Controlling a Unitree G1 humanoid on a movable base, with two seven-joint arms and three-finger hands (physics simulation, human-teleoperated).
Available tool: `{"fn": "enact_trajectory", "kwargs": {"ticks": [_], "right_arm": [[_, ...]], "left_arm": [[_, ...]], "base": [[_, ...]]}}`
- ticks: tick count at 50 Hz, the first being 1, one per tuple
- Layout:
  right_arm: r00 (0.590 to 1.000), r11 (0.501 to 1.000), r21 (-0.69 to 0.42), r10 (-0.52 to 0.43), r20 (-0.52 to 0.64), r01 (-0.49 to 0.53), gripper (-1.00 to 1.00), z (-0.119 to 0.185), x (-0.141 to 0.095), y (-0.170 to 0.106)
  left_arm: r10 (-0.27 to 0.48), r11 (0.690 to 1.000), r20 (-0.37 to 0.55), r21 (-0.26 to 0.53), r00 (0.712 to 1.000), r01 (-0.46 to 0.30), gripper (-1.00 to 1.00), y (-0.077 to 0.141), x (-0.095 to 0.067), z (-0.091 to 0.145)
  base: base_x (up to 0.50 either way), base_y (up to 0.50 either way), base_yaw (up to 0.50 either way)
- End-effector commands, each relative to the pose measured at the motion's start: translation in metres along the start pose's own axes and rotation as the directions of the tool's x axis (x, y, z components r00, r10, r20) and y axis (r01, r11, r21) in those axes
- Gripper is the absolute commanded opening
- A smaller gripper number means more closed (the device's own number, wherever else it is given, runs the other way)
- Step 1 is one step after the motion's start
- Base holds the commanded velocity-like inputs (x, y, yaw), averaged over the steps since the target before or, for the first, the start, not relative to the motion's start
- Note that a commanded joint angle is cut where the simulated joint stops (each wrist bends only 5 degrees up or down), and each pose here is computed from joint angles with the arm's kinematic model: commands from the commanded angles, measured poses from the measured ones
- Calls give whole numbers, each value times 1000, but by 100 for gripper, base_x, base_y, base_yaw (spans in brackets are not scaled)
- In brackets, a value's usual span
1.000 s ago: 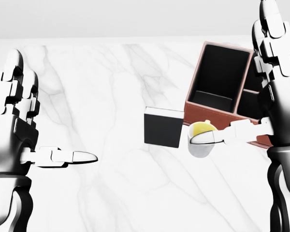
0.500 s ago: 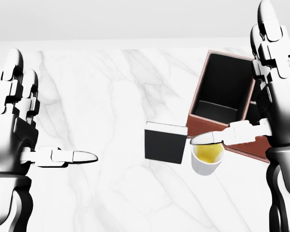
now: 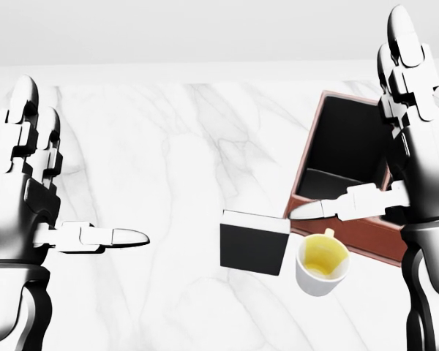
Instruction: Pick up the book and place it in the caddy.
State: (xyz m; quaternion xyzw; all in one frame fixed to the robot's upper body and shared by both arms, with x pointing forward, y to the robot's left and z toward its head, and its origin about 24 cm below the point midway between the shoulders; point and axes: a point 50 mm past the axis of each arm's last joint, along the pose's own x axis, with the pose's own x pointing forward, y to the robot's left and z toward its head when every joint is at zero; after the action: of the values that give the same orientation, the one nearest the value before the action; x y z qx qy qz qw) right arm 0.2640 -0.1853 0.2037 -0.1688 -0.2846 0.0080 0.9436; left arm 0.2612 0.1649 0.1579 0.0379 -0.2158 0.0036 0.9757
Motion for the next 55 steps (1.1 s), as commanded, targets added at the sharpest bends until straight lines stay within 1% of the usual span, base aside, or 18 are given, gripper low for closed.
{"fn": "enact_trajectory", "kwargs": {"ticks": [1, 9, 20, 23, 30, 31, 36, 37, 38, 39, 45, 46, 49, 50, 52, 54, 55], "right_arm": [[1000, 1000, 2, 1, -10, -1, 100, -2, -2, 0], [999, 1000, -13, 16, -37, -16, 100, -7, -5, 2], [989, 986, -109, 112, -99, -123, 100, -13, -15, 24], [985, 980, -145, 120, -124, -138, 100, -18, -12, 31], [977, 967, -180, 154, -149, -180, 100, -23, -5, 49], [972, 961, -188, 172, -160, -201, 100, -25, -3, 55], [966, 952, -212, 180, -187, -219, 100, -32, 3, 66], [960, 945, -229, 185, -212, -233, 100, -39, 4, 73], [959, 945, -230, 185, -216, -234, 100, -39, 4, 74], [954, 938, -243, 190, -233, -246, 100, -44, 6, 80], [935, 905, -311, 197, -294, -289, 100, -59, 9, 100], [928, 892, -330, 206, -310, -309, 100, -63, 8, 107], [920, 871, -365, 209, -331, -330, 100, -68, 6, 115], [915, 852, -391, 220, -338, -349, 100, -70, 5, 120], [907, 833, -408, 234, -351, -373, 100, -71, 4, 124], [902, 802, -452, 232, -365, -390, 100, -76, 3, 129], [902, 795, -465, 225, -369, -389, 100, -78, 3, 130]], "left_arm": [[0, 1000, -3, 1, 1000, 0, 100, 0, 0, -1], [2, 1000, -8, -1, 1000, -2, 100, 1, -1, -2], [1, 1000, 1, -1, 1000, -1, 100, 0, -2, 1], [2, 1000, 3, -2, 1000, -2, 100, 1, -2, 1], [2, 1000, 14, -3, 1000, -2, 100, 2, -3, 4], [3, 1000, 13, -4, 1000, -3, 100, 2, -3, 3], [5, 1000, 9, -7, 1000, -5, 100, 3, -2, 3], [5, 1000, 8, -7, 1000, -5, 100, 3, -3, 2], [5, 1000, 8, -7, 1000, -5, 100, 3, -3, 2], [5, 1000, 6, -8, 1000, -5, 100, 4, -3, 2], [6, 1000, 0, -11, 1000, -6, 100, 6, -4, 1], [8, 1000, -9, -12, 1000, -8, 100, 7, -4, -1], [10, 1000, -16, -15, 1000, -10, 100, 8, -4, -3], [9, 1000, -19, -18, 1000, -9, 100, 8, -5, -4], [9, 1000, -25, -19, 1000, -10, 100, 9, -5, -5], [12, 1000, -25, -22, 1000, -13, 100, 10, -5, -5], [13, 1000, -27, -23, 1000, -14, 100, 10, -5, -5]], "base": [[18, 0, 0], [12, 0, 0], [0, 0, 0], [0, 0, 0], [0, 0, 0], [0, 0, 0], [0, 0, 0], [0, 0, 0], [0, 0, 0], [0, 0, 0], [0, 0, 0], [0, 0, 0], [0, 0, 0], [0, 0, 0], [0, 0, 0], [0, 0, 0], [0, 0, 0]]}}
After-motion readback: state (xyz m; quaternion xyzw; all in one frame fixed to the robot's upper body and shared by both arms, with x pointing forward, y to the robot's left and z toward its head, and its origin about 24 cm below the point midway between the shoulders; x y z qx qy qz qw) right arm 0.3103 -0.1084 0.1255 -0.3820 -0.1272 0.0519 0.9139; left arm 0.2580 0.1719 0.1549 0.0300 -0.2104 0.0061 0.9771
